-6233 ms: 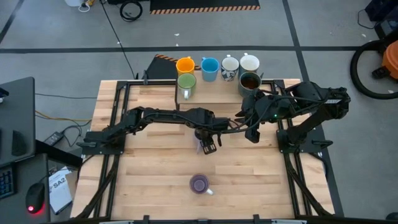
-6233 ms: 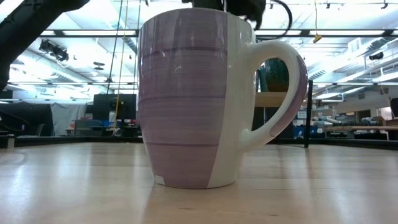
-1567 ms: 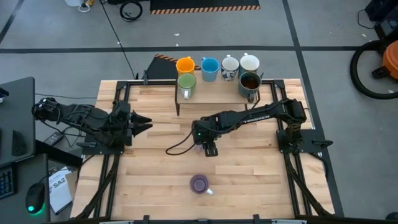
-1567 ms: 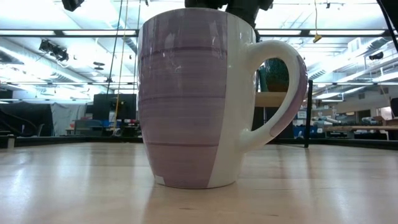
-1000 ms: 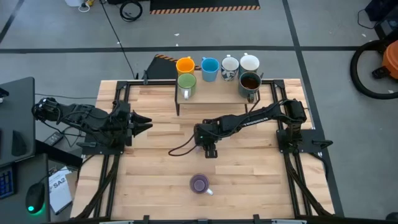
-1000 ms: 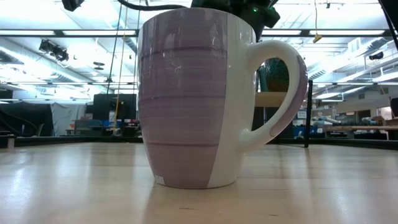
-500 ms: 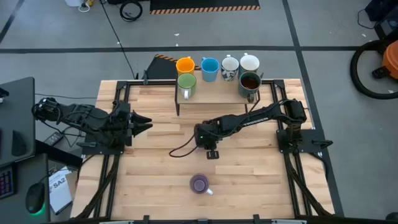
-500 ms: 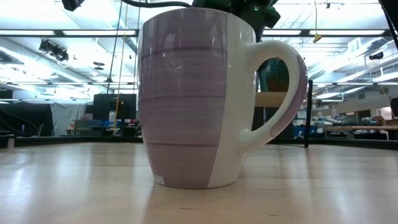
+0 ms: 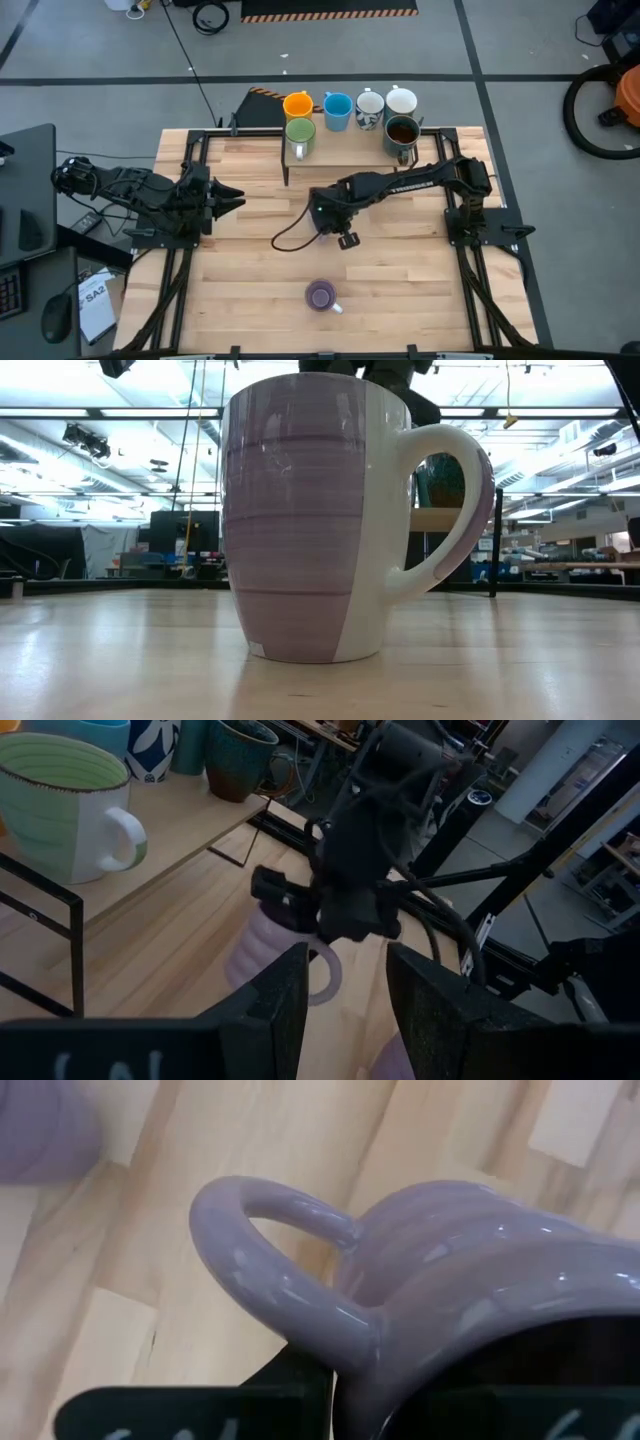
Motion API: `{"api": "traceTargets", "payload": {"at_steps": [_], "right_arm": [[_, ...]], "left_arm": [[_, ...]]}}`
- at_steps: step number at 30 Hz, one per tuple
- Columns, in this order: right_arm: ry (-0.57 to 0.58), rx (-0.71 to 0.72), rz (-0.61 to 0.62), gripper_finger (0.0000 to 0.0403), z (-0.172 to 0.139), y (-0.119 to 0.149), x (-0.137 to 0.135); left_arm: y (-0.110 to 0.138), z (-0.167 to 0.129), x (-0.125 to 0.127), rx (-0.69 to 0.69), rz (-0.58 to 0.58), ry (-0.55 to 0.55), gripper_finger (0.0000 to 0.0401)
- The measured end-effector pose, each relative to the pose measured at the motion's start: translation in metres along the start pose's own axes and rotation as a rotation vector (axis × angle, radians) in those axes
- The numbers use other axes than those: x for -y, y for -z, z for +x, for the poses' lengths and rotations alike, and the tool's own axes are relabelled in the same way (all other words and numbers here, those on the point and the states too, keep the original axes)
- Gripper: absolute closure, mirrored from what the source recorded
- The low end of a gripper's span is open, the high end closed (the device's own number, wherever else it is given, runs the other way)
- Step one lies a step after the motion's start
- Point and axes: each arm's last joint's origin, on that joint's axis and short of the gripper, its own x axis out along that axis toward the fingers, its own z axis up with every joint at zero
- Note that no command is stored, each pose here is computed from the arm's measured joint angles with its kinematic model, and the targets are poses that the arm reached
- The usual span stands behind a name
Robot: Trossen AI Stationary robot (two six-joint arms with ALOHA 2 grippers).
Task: Place coffee mugs
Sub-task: Put the purple mug on the shelf
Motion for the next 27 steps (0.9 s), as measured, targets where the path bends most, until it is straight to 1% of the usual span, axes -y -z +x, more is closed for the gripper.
{"api": "traceTargets", "payload": {"at_steps": [5,11,14,18,21,27], "right_arm": [[-0.002,-0.044,-0.011,0.0357,-0.02,-0.001,0.009],[0.021,-0.061,-0.015,0.0358,-0.057,-0.006,0.022],[0.061,-0.049,-0.03,0.0358,-0.075,-0.008,0.03],[0.08,-0.076,-0.032,0.0358,-0.093,-0.005,0.037],[0.131,-0.084,-0.047,0.0358,-0.104,-0.005,0.042],[0.201,-0.087,-0.017,0.0358,-0.125,0.0,0.057]], "left_arm": [[0.0,0.0,0.0,0.0,0.0,0.0,0.0259],[0.0,0.0,0.0,0.0,0.0,0.0,0.0259],[0.0,0.0,0.0,0.001,0.0,0.0,0.0259],[0.0,0.0,0.0,0.001,-0.001,-0.001,0.0259],[0.0,0.0,0.0,0.002,0.0,-0.002,0.0259],[0.0,0.001,0.0,0.002,0.0,-0.003,0.0259]]}}
